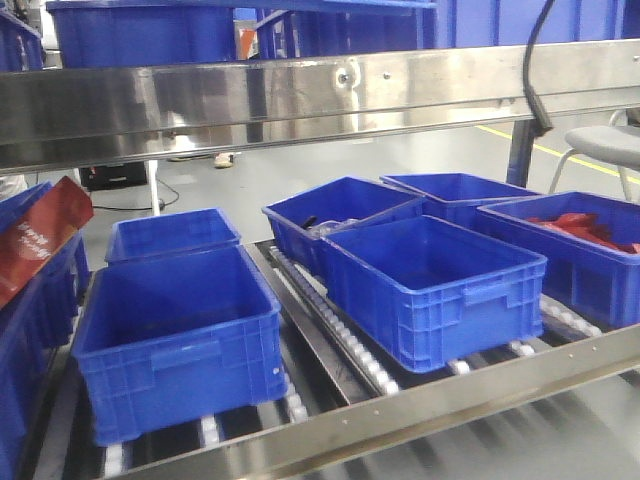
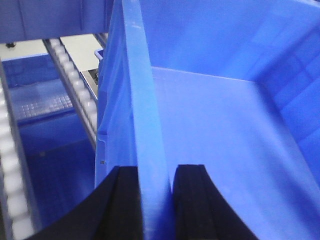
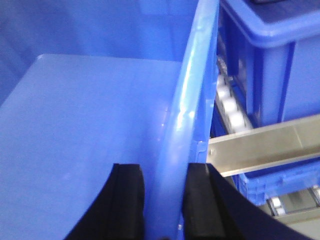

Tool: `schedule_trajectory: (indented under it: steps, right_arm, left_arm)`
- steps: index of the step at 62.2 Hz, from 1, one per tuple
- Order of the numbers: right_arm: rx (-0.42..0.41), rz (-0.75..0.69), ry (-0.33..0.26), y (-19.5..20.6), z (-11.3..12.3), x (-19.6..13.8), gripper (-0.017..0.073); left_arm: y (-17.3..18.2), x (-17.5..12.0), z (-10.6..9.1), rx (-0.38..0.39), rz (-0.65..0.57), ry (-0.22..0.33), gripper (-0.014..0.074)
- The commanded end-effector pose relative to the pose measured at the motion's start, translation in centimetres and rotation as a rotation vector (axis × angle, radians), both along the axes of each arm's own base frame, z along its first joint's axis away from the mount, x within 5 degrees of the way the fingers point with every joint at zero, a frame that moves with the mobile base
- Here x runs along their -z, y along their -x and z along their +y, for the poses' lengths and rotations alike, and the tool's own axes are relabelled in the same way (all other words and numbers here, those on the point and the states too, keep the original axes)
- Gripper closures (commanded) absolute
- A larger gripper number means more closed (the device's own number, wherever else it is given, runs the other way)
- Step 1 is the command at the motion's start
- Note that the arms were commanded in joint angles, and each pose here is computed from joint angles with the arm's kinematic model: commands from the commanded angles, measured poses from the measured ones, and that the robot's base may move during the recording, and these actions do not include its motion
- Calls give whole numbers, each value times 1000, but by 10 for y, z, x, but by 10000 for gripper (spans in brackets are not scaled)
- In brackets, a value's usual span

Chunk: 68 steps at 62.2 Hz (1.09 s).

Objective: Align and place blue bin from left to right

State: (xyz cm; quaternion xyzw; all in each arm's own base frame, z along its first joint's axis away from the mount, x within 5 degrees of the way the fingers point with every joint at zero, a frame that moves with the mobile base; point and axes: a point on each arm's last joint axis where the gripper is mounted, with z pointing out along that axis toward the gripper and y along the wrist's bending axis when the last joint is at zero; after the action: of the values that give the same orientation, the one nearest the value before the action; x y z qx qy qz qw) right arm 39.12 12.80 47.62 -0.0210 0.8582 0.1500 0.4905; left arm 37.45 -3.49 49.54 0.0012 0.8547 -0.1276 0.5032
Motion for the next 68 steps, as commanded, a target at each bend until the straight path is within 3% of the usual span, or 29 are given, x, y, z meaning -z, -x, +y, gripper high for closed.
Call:
schedule_trajectory:
  steps: [1, 68]
  right_arm:
    - [-48, -239, -89, 8, 7, -34, 712]
    - [-48, -239, -89, 8, 7, -34, 712]
  left_arm:
    - [10, -25, -9, 42, -141, 72, 704]
    - [10, -25, -9, 42, -141, 72, 704]
